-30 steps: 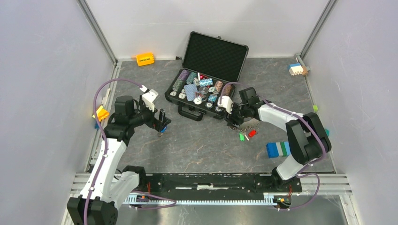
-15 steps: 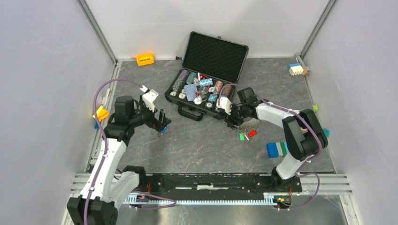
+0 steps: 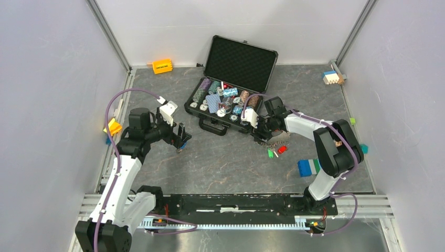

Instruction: Put the keys on the keyring

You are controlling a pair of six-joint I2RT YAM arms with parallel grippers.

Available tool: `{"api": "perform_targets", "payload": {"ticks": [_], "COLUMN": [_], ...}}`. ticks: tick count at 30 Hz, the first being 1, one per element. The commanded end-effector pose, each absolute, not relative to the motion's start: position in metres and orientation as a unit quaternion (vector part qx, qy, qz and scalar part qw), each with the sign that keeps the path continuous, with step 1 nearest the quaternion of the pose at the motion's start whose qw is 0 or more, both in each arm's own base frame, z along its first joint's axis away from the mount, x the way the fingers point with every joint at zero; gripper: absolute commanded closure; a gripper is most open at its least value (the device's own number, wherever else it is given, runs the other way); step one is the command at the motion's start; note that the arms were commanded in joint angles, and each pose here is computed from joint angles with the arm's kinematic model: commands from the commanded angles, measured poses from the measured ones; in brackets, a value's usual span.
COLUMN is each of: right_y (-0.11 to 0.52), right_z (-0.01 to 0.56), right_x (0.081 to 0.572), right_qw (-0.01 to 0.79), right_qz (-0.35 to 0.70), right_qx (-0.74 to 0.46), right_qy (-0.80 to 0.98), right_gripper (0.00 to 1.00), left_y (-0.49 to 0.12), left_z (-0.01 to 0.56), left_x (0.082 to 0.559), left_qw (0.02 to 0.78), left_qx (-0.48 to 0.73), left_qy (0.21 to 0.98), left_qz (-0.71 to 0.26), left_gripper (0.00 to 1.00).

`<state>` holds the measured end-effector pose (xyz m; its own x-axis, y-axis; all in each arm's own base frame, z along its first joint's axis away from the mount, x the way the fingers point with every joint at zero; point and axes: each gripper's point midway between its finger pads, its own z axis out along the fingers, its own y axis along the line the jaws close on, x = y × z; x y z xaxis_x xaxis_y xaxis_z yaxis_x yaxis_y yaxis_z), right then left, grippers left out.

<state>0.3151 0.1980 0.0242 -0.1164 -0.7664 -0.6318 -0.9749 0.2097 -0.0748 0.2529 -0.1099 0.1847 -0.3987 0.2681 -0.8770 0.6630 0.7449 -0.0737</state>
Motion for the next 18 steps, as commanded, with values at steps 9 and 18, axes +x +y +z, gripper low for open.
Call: {"api": "perform_targets", "payload": {"ticks": [9, 18], "right_y": [0.2033, 0.2059], "right_z": [0.0281, 0.0289], "right_x": [0.319, 0.3166], "right_qw": [0.282, 0.278], "right_qz": [0.185, 0.195], "right_qx": [-0.621, -0.624], "right_qy": [0.708, 0.704], "right_gripper": [0.55, 0.66], "left_y": [-0.1149, -0.1163], "left_z": [0.1904, 0.1889], "left_x": [0.2503, 0.2493], "left_qw": [0.478, 0.476], "left_qx": [0.315, 0.32], "left_qy": [0.791, 0.79], "left_qz": [-0.216, -0.219], "left_gripper": [0.03, 0.03]}}
